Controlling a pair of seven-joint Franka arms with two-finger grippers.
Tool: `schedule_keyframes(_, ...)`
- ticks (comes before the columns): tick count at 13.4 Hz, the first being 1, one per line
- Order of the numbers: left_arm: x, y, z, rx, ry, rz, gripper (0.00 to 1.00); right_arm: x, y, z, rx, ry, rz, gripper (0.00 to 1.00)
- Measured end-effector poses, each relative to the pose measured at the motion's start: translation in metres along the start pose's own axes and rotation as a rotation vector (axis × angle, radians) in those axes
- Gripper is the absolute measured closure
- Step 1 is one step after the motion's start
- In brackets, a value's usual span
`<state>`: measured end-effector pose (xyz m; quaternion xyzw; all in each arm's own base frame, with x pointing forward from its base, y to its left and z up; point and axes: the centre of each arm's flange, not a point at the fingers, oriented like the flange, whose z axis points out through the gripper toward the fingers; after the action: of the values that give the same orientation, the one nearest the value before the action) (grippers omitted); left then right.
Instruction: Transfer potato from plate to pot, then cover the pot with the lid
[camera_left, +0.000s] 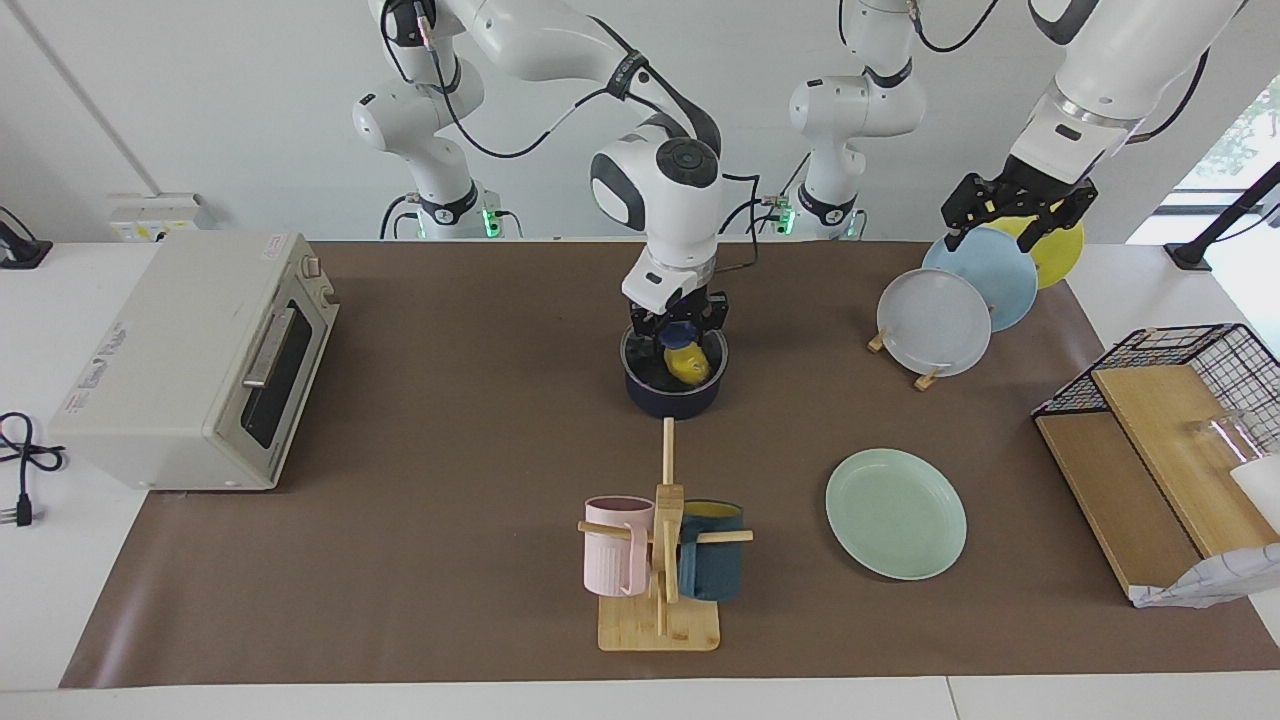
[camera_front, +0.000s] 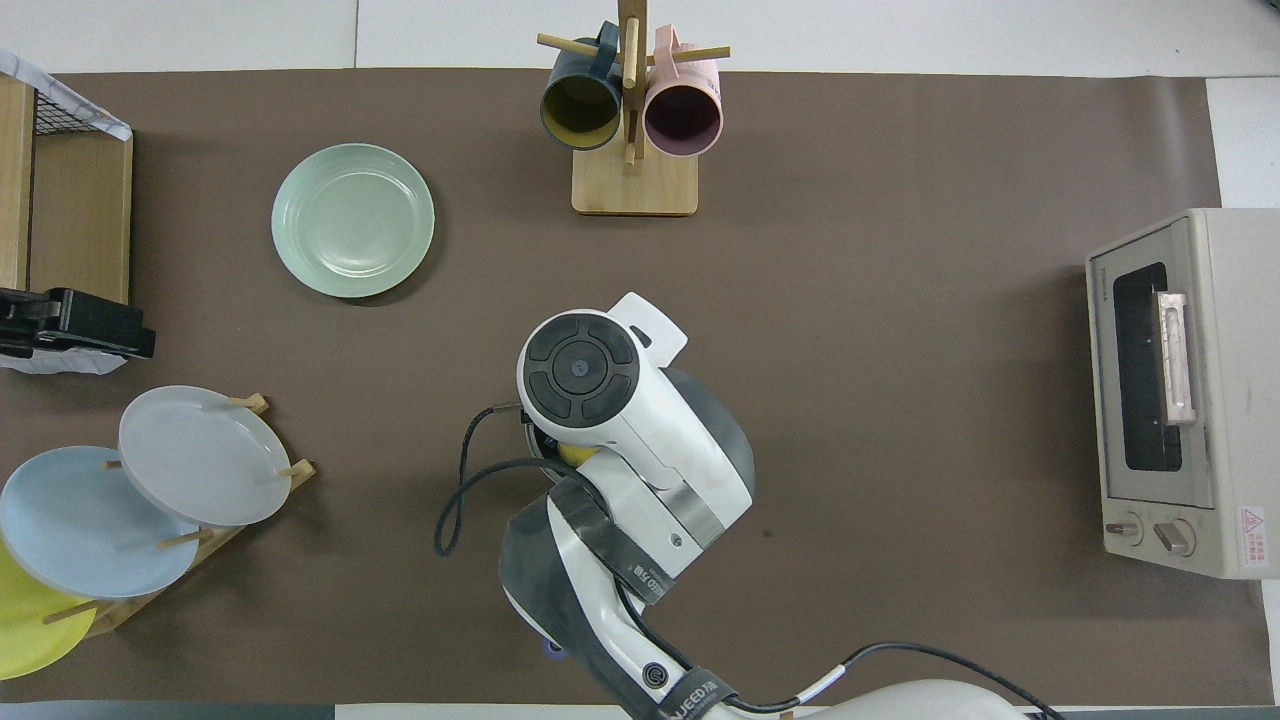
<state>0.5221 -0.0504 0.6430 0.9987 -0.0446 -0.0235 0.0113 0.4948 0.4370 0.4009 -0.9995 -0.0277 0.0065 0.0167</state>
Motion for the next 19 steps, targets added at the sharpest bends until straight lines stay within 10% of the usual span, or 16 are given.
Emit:
schedule_keyframes(3, 0.000, 0.001, -0.001, 0.000, 0.001, 0.001, 0.00, 0.000, 0.000, -0.001, 0.001, 0.001, 0.000, 0.01)
schedule_keyframes(12, -0.005, 0.001, -0.008, 0.000, 0.015, 0.002, 0.00, 0.063, 0.107, -0.102, -0.004, -0.004, 0.029, 0.00)
schedule_keyframes(19, -0.005, 0.001, -0.008, 0.000, 0.015, 0.001, 0.00, 0.091, 0.326, -0.197, -0.071, -0.036, -0.094, 0.00)
